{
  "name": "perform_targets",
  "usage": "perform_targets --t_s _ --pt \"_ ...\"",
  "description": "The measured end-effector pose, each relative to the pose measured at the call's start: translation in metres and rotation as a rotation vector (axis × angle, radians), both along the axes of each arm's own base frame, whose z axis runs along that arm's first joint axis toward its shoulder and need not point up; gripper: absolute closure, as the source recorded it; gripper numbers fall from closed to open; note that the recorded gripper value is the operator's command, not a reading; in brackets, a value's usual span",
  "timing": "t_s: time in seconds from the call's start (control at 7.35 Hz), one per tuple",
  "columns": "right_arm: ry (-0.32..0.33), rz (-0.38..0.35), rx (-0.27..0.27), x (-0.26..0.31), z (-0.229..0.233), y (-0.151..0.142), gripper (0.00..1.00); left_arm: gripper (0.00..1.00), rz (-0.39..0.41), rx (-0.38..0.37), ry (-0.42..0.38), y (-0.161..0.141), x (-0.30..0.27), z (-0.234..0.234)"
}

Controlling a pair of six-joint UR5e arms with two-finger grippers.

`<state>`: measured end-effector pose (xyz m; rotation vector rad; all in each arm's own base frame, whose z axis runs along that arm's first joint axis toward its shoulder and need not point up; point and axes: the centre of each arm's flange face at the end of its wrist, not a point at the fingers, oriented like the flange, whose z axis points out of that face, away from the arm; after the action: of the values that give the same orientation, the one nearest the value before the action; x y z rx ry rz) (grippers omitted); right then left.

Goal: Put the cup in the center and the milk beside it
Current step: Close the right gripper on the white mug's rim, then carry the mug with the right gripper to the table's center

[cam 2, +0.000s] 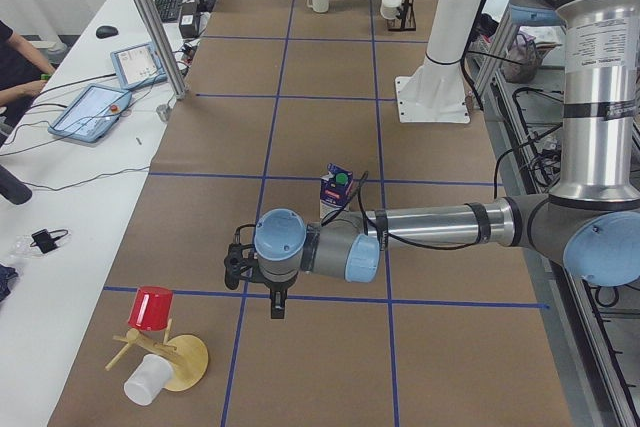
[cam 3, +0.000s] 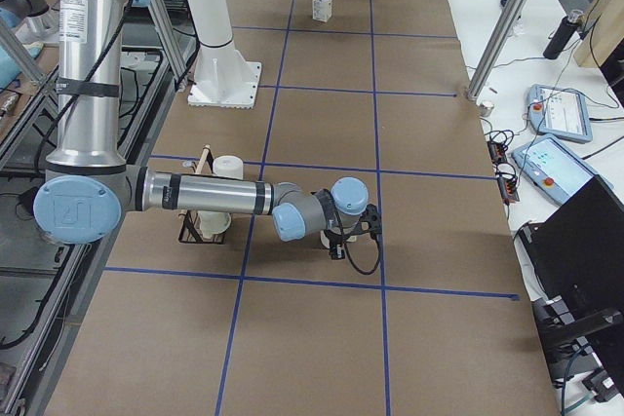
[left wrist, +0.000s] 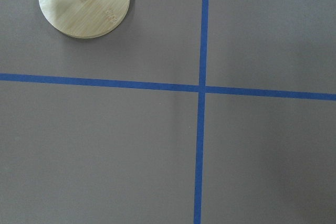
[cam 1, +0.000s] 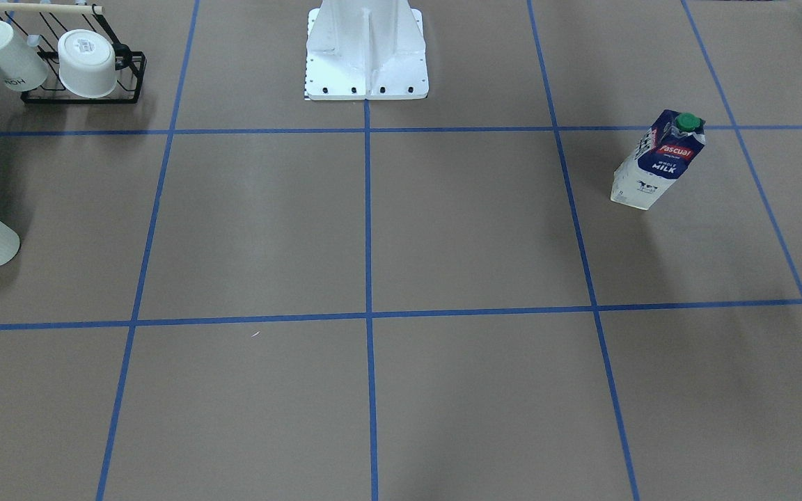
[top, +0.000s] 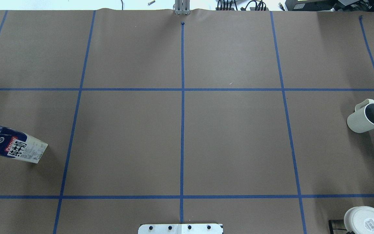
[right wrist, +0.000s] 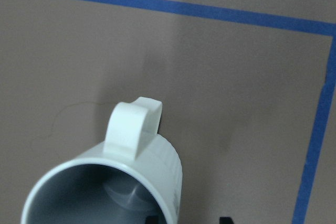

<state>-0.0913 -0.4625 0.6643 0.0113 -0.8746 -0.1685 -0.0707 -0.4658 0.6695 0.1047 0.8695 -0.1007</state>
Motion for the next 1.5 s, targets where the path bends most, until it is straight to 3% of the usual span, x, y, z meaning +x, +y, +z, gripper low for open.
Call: perform_targets --t_s 0.41,0.68,0.95,1.09,1.5 --pt "-0.048 0.085 -0.008 -0.009 -0.062 -0.012 1.0 0.02 0.0 -0.002 0.001 0.001 0.0 0.002" --pt "-0.123 0.074 0.062 -0.026 -0.133 -0.031 1.0 0.02 0.0 -0.004 0.001 0.001 0.0 0.002" --pt "-0.169 -0.004 0.173 -0.096 -0.235 -0.073 1.0 0.02 0.0 -0.005 0.001 0.002 -0.001 0.003" --pt "-0.146 -0.033 0.214 -0.141 -0.295 -0.092 1.0 0.02 0.0 -0.006 0.001 0.002 -0.001 0.004" --pt "0.021 -0.088 0.304 -0.287 -0.439 -0.122 1.0 0.02 -0.001 -0.011 0.001 0.003 -0.001 0.005"
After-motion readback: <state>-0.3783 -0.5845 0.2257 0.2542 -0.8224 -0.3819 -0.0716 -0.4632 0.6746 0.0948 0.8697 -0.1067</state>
